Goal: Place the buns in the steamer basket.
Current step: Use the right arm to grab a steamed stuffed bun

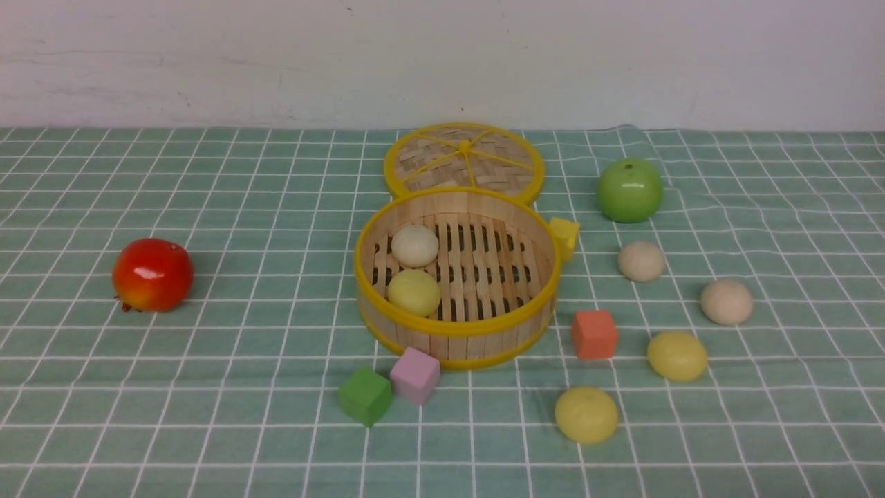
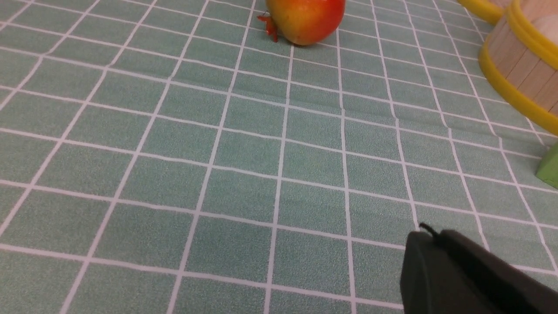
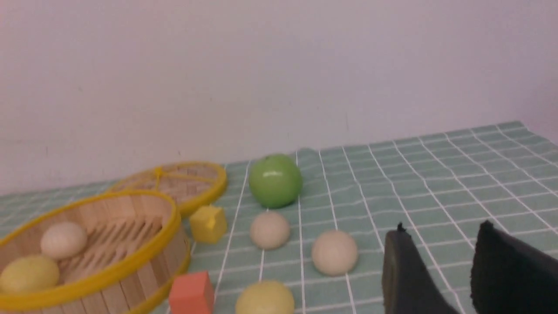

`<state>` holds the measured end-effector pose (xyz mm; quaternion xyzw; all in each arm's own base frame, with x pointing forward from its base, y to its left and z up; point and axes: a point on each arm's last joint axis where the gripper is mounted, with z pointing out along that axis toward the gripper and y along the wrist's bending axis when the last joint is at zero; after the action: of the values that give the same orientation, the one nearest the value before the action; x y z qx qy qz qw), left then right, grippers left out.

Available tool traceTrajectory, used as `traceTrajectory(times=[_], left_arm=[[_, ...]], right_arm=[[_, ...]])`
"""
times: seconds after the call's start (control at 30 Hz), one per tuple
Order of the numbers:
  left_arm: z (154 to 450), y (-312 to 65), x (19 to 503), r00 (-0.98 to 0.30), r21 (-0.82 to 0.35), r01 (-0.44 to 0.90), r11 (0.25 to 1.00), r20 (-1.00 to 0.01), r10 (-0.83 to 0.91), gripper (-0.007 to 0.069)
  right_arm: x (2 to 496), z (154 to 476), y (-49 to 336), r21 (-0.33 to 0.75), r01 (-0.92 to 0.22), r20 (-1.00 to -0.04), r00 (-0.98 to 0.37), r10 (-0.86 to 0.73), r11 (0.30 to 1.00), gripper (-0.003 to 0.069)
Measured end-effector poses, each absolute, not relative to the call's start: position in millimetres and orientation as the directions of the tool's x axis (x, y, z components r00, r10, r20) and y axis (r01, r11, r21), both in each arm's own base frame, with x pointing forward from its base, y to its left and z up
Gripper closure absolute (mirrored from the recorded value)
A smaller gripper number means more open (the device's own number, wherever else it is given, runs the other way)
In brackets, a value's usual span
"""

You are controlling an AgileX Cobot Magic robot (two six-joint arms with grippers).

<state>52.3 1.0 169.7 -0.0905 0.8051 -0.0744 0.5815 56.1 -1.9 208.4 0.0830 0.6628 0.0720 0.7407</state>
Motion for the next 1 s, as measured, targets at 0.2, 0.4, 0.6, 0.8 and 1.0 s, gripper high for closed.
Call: traceTrajectory(times=[0.2,0.4,0.6,0.8,1.0], left_arm=[[169,1,52,-0.308,-0.225,-0.059,0.973,-0.923,-0.232,0.0609],[169,1,52,-0.309,-0.225,-0.060,0.973,-0.922,-0.232,0.0603],[169,1,52,-0.309,-0.218,-0.060,0.974,-0.924,-0.226,0.0596],[169,1,52,-0.308,-0.216,-0.060,0.975,-0.924,-0.224,0.0589],[169,2,52,-0.307,-0.202,-0.061,0.978,-0.928,-0.211,0.0585]], right_arm=[[54,220,-5,0.315,-0.006,-0.923,0.229,0.308,0.949,0.0420],[59,276,0,0.338,-0.042,-0.931,0.133,0.341,0.940,0.0420],[98,344,6,0.314,-0.042,-0.946,-0.099,0.309,0.948,0.0420],[171,317,6,0.252,0.026,-0.871,-0.430,0.239,0.967,0.0420],[221,266,10,0.274,0.077,-0.682,-0.688,0.250,0.959,0.0420]])
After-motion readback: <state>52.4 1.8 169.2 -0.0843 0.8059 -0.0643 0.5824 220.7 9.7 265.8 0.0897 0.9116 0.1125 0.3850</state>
